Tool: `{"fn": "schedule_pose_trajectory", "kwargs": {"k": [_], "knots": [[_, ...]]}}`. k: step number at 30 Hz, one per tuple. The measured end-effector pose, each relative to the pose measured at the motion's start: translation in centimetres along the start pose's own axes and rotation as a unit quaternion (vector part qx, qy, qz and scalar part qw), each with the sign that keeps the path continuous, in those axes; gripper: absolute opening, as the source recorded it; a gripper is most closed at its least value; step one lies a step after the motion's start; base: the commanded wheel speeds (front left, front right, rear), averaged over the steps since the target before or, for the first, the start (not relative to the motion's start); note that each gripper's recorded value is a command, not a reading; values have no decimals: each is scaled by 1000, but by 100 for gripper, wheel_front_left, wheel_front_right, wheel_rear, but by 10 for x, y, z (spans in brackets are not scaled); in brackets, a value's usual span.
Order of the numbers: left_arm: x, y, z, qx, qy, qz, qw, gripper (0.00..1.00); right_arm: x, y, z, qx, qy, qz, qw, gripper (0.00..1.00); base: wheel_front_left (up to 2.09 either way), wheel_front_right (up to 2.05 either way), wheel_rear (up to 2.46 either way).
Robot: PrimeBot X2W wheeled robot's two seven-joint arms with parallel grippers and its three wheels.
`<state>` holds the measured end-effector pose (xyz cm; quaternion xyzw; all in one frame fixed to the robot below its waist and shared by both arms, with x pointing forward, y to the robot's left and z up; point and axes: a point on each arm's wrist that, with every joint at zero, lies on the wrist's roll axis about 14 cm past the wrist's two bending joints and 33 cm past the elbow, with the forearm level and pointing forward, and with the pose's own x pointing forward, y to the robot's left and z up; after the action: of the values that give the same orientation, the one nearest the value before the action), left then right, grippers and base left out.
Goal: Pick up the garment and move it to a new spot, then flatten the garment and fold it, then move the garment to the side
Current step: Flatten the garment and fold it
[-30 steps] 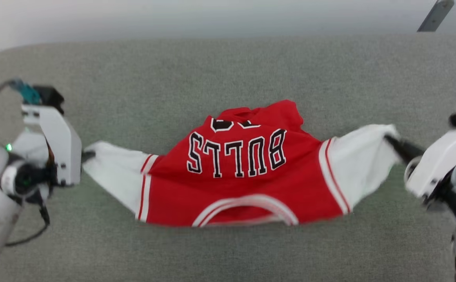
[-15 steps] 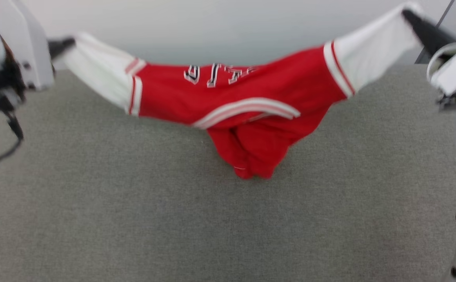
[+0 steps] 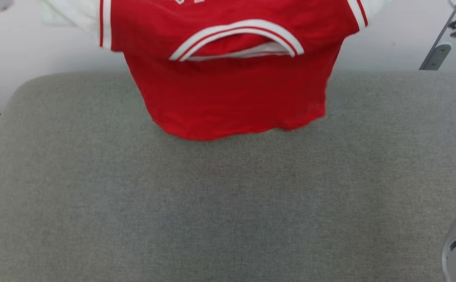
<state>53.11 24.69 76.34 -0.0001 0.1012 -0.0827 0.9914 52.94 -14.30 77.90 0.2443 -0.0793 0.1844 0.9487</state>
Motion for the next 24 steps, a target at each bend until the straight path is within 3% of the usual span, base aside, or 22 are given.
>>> {"fn": "schedule_pose_trajectory", "kwargs": {"k": [8,14,20,24], "knots": [[35,4,5,10,-29,2,1000,0,33,-18,4,-31,-40,-21,998,0,0,0,0],[77,5,13,18,-71,4,997,0,69,-33,4,-87,-92,-33,991,0,0,0,0],[120,3,37,14,-184,7,983,0,98,-57,7,-180,-185,-40,965,0,0,0,0],[148,5,25,-3,-235,7,972,0,116,-78,-24,-236,-195,-37,951,0,0,0,0]]}}
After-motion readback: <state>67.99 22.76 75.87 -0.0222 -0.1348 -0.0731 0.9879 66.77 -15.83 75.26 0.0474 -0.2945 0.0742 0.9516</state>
